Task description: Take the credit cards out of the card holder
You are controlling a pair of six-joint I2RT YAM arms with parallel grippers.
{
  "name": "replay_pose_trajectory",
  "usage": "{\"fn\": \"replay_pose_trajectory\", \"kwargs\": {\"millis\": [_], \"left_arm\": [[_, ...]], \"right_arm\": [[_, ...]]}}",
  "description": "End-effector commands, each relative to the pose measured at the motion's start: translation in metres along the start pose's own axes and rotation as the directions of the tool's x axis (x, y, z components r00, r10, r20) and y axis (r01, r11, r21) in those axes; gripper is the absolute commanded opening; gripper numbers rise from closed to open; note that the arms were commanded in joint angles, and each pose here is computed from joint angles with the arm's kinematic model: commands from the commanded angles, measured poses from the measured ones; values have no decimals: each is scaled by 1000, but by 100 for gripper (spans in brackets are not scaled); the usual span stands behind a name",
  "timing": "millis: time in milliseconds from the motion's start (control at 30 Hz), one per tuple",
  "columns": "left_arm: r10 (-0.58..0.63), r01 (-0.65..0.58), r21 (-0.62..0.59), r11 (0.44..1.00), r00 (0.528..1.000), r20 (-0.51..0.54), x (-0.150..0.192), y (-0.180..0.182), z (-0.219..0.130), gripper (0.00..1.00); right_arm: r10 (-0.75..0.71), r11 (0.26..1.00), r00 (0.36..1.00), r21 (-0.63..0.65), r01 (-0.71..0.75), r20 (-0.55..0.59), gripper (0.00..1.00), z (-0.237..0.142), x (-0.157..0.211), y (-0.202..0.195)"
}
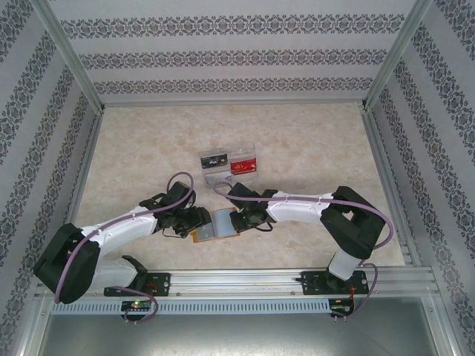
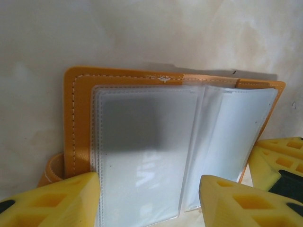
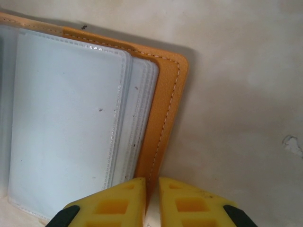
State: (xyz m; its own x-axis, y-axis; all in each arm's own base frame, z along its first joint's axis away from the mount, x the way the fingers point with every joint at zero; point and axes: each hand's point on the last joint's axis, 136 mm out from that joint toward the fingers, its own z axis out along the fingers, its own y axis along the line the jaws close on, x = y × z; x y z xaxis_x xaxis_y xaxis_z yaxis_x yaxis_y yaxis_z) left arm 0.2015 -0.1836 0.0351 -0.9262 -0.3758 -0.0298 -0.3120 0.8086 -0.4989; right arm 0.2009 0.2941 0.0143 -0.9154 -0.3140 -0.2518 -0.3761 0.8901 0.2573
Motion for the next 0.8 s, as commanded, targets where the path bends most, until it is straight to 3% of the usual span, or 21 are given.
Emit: {"fn": "replay_pose_trajectory", "kwargs": {"millis": [0, 767], "left_arm": [[48, -48, 26, 999, 999, 1, -1, -11, 2, 58], [132, -133, 120, 984, 991, 17, -4, -51, -3, 57]], "right_arm": [[22, 1000, 999, 20, -21, -48, 17, 10, 14, -6], [30, 999, 998, 18, -29, -54, 17, 11, 17, -5]]}}
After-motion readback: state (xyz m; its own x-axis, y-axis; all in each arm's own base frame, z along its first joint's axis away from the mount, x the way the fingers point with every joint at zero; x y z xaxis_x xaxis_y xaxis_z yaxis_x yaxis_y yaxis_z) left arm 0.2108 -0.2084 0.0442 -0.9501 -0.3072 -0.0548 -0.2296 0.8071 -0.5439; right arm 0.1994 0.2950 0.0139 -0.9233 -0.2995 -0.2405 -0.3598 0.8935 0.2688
